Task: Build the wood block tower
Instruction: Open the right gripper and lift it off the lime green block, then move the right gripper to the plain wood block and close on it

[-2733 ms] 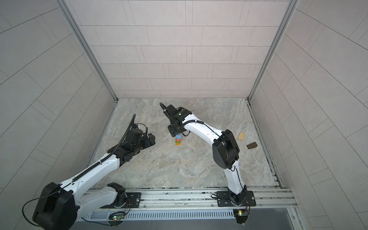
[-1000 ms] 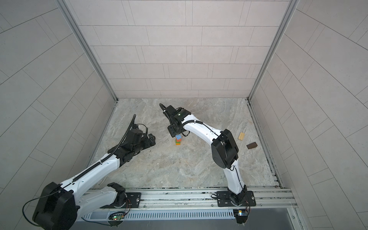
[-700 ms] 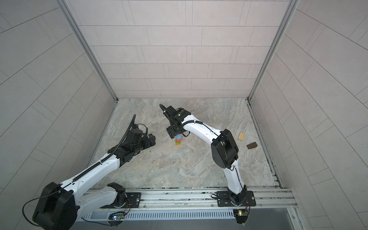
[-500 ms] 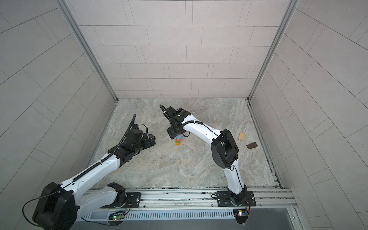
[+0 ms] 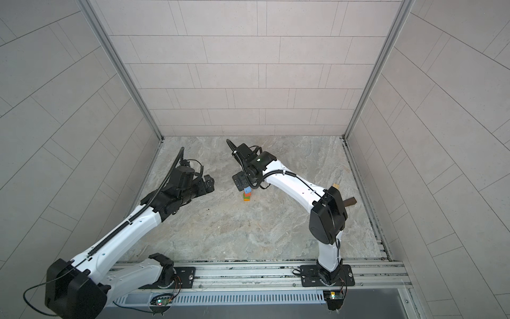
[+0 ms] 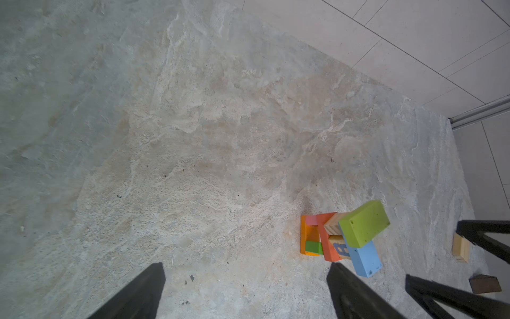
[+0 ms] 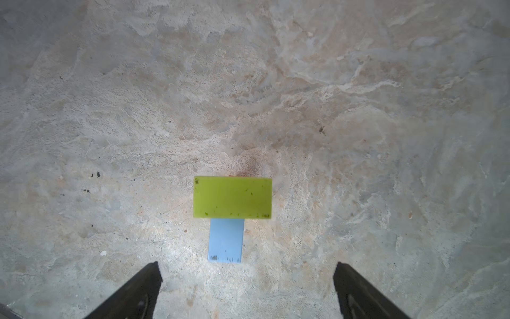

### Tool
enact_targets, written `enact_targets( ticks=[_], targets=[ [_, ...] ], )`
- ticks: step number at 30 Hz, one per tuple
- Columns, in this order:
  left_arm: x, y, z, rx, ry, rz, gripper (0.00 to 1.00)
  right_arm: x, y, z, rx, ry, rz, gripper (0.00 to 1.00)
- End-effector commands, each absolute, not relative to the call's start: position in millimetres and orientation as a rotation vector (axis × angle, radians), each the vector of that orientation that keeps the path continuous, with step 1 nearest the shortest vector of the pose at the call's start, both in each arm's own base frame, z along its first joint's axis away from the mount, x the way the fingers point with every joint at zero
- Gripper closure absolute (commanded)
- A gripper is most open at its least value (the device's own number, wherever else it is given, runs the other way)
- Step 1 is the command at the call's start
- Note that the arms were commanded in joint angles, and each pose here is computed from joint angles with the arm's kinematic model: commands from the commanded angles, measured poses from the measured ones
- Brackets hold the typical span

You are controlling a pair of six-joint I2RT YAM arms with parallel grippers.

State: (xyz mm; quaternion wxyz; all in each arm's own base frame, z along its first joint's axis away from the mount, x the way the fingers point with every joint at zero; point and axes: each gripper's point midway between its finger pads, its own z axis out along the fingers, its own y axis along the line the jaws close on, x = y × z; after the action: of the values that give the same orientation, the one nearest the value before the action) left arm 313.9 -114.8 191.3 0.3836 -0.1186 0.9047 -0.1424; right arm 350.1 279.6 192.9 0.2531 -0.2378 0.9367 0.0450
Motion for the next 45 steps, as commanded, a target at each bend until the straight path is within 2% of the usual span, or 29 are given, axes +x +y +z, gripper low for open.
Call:
enact_targets(
  ticks=[1,8,14,21,25,33,39,45],
  targets=[
    [314.1,-115.1,202.0,-0.238,2.348,-0.285,0.02,347.7,249.9,214.9,-0.587,2.493,0.056,0.0],
    [337.8,-146.5,229.1,-0.139,2.353,-0.281,0.02,358.7,160.3,214.0,-0.242,2.517,0.08,0.01],
    [362.3,-193.9,239.1,0.002,2.359,-0.214,0.02,368.4,73.8,182.7,0.133,2.545,0.106,0.11],
    [401.6,-269.1,234.3,0.114,2.349,-0.257,0.02,374.2,-8.6,147.6,0.448,2.559,-0.03,0.17],
    [427.1,-298.0,219.3,0.117,2.344,-0.283,0.02,378.7,-37.1,135.6,0.557,2.568,-0.039,0.22],
    [458.8,-320.9,185.4,0.098,2.315,-0.282,0.02,376.0,-96.7,106.0,0.826,2.57,0.014,0.42],
    [471.3,-334.9,183.4,0.125,2.288,-0.309,0.02,372.1,-121.7,97.1,0.879,2.559,-0.143,0.38],
    [478.2,-345.6,179.9,0.144,2.278,-0.344,0.02,369.5,-133.0,83.5,0.904,2.598,-0.178,0.38]
  ],
)
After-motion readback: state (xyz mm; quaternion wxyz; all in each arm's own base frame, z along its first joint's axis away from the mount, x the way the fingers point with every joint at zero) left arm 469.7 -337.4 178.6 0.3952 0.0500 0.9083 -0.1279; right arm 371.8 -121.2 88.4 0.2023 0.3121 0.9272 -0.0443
